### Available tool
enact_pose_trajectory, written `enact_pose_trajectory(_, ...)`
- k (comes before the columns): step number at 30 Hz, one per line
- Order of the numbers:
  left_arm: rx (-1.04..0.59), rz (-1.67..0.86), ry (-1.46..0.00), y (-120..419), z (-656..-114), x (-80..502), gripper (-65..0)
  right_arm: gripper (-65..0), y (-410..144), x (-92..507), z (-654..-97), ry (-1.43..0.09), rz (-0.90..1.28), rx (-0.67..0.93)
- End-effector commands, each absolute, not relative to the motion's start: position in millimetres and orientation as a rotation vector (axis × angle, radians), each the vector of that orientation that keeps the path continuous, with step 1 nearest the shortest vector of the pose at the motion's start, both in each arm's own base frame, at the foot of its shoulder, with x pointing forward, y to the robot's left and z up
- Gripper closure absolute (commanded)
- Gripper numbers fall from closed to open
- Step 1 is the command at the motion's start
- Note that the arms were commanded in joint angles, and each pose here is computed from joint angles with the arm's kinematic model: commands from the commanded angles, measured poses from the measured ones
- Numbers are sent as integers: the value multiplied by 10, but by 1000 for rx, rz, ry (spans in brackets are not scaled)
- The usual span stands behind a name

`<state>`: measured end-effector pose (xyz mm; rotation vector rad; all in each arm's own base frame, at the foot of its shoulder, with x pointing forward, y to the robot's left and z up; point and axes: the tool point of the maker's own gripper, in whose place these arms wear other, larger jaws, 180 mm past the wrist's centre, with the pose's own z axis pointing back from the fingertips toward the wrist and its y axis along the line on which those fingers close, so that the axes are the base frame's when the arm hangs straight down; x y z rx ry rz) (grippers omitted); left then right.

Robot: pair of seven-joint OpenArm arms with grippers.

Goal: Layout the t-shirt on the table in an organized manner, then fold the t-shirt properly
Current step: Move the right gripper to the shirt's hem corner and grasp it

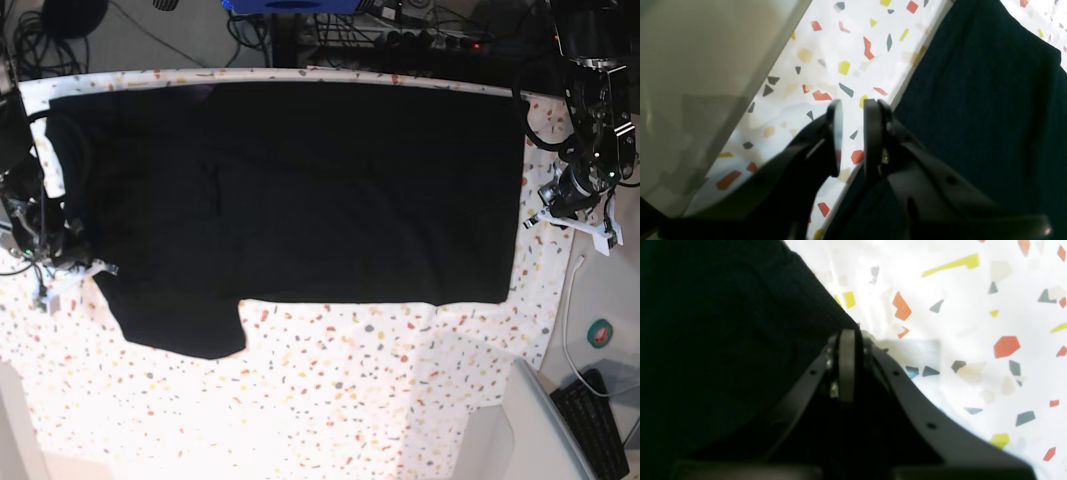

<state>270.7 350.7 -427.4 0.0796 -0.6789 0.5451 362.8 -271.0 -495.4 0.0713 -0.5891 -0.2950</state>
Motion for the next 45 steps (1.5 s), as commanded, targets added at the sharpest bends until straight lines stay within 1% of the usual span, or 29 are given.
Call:
enact_pose_trajectory(1,99,535,-731,3608,-4122,2808,-102,0,-2713,3724,-4861,-605,-293,86)
enact_pose_trajectory(8,103,532,-732,3626,-4111,2809,-100,0,-2466,3803,-4608,-652,-223,141)
enact_pose_trajectory(11,103,533,-733,3626,-4107,2815,-100,0,-2432,3737,-4520,-639,-269,150)
enact_pose_trajectory(15,103,533,-733,3626,-4107,2815,-100,0,-2367,3651,-4311,-665,-312,196)
enact_pose_trajectory(17,103,533,-733,3626,-4107,2815,-100,0,-2352,3557,-4251,-649,-338,214)
enact_pose_trajectory(26,103,533,-733,3626,-4107,2815,-100,0,-2221,3072,-4196,-621,-442,243)
enact_pose_trajectory(32,103,533,-733,3626,-4107,2815,-100,0,-1916,2822,-4337,-570,-463,299)
enact_pose_trajectory(34,103,533,-733,3626,-4107,2815,-100,0,-1804,2768,-4379,-530,-472,328)
enact_pose_trajectory(35,103,533,-733,3626,-4107,2815,-100,-48,-1744,2749,-4383,-514,-470,342)
enact_pose_trajectory(36,103,533,-733,3626,-4107,2815,-100,-110,-1731,2756,-4369,-514,-468,347)
enact_pose_trajectory(38,103,533,-733,3626,-4107,2815,-100,-215,-1706,2836,-4279,-545,-462,359)
enact_pose_trajectory(39,104,532,-734,3632,-4103,2816,-100,-254,-1766,2921,-4207,-578,-475,357)
enact_pose_trajectory(40,104,532,-732,3632,-4108,2809,-100,-281,-1843,3017,-4132,-619,-496,353)
enact_pose_trajectory(42,105,533,-733,3636,-4105,2809,-100,-314,-1989,3268,-4007,-692,-558,355)
enact_pose_trajectory(45,119,579,-749,3768,-4057,2763,-100,-327,-2247,3587,-4032,-699,-648,340)
